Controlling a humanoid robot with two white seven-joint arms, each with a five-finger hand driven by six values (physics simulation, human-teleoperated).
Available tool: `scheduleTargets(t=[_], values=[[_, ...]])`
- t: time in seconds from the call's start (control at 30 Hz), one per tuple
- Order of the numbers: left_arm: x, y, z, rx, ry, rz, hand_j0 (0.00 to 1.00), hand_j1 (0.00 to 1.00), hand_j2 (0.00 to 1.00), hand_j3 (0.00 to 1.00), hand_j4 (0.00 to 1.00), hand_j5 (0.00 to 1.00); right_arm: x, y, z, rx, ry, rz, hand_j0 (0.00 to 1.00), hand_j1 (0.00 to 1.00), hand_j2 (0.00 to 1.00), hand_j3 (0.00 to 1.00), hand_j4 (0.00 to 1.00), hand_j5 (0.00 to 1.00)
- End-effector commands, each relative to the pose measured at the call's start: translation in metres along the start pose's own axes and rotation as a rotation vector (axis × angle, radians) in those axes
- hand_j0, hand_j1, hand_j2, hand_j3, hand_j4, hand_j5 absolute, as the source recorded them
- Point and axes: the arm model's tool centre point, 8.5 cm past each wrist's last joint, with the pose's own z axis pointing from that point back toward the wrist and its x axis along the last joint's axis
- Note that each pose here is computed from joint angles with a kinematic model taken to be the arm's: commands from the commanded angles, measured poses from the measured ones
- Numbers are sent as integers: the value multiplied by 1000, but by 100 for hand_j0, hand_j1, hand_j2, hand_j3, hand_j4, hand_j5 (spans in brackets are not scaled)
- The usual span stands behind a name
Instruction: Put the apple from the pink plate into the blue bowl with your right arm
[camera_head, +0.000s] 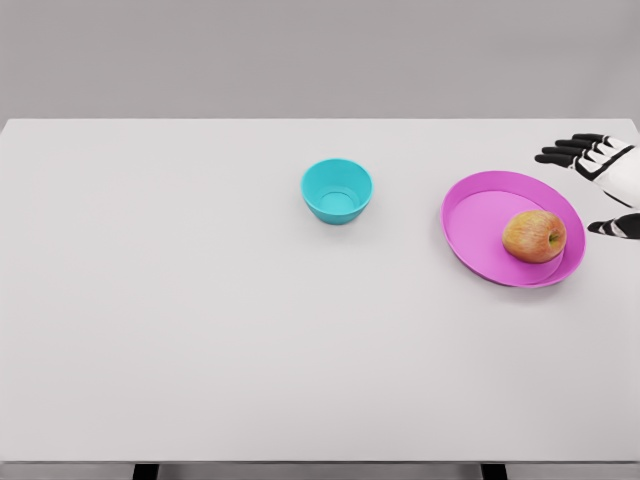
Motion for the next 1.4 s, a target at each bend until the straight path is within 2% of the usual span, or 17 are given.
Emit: scheduleTargets(t=[0.0,0.13,0.2,0.3,0.33,0.37,0.4,0.5,0.63,0.7,0.77,0.97,1.13,1.37], values=[[0,0,0,0,0,0,100,100,100,100,100,100,0,0,0,-3,1,-6,100,100,100,100,100,100],[0,0,0,0,0,0,100,100,100,100,100,100,-2,0,-1,-18,6,-18,100,100,100,100,100,100],[0,0,0,0,0,0,100,100,100,100,100,100,-3,7,-7,12,-1,-20,100,100,100,100,100,100],[0,0,0,0,0,0,100,100,100,100,100,100,-8,17,-12,222,1,-8,100,100,100,100,100,100],[0,0,0,0,0,0,100,100,100,100,100,100,-7,17,-15,314,-8,7,100,100,100,100,100,100],[0,0,0,0,0,0,100,100,100,100,100,100,-7,15,-15,353,-11,15,100,100,100,100,100,100],[0,0,0,0,0,0,100,100,100,100,100,100,-8,11,-18,423,-14,31,100,100,100,100,100,100],[0,0,0,0,0,0,100,100,100,100,100,100,-8,-6,-25,382,-18,54,100,100,100,100,100,100],[0,0,0,0,0,0,100,100,100,100,100,100,-6,-13,-37,359,-35,63,100,100,100,100,100,100],[0,0,0,0,0,0,100,100,100,100,100,100,1,-3,-53,394,-76,63,100,100,100,100,100,100],[0,0,0,0,0,0,100,100,100,100,100,100,0,6,-56,425,-79,53,100,100,100,100,100,100],[0,0,0,0,0,0,100,100,100,100,100,100,-2,7,-56,427,-73,48,100,100,100,100,100,100],[0,0,0,0,0,0,100,100,100,100,100,100,-4,22,-61,438,-72,16,100,100,100,100,100,100],[0,0,0,0,0,0,100,100,100,100,100,100,-10,30,-62,443,-54,-10,100,100,100,100,100,100]])
